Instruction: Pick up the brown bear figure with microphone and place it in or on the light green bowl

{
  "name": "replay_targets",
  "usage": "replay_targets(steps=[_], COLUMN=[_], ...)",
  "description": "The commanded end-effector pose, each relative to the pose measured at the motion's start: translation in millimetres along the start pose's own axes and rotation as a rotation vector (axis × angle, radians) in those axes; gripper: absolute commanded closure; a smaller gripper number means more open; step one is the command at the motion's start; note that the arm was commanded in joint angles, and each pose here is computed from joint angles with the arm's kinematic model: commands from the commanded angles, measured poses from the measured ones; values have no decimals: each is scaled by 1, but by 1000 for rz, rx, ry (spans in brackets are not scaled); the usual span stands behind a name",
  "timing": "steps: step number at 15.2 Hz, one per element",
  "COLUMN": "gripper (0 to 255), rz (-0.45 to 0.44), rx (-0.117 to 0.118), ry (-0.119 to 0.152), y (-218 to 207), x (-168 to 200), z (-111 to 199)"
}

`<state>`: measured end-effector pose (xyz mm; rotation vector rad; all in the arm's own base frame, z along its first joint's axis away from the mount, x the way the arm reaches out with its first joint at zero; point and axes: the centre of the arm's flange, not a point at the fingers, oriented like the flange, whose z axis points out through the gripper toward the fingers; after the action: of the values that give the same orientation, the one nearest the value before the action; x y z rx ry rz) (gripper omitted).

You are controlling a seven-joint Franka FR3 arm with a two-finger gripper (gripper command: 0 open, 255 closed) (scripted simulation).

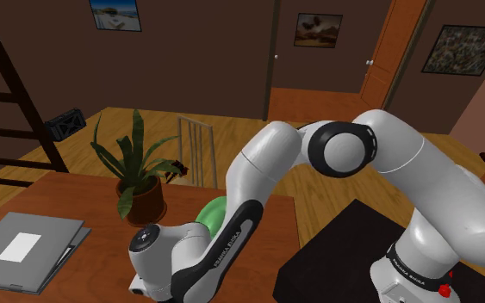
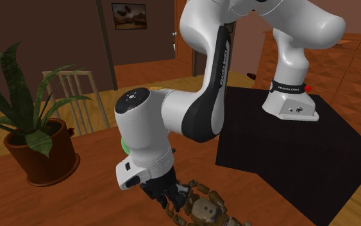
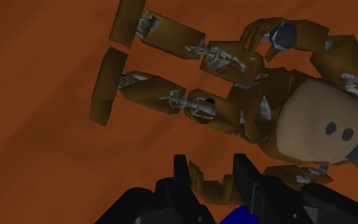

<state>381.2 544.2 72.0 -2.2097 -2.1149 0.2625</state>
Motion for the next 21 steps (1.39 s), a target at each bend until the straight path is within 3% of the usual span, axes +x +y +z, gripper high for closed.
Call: replay_targets(steps=[1,21], gripper=[255,255], rz=[0,0], rx=[-1,-1], ry=[2,2], y=[-1,-19], x=[0,-8], z=[-12,-116])
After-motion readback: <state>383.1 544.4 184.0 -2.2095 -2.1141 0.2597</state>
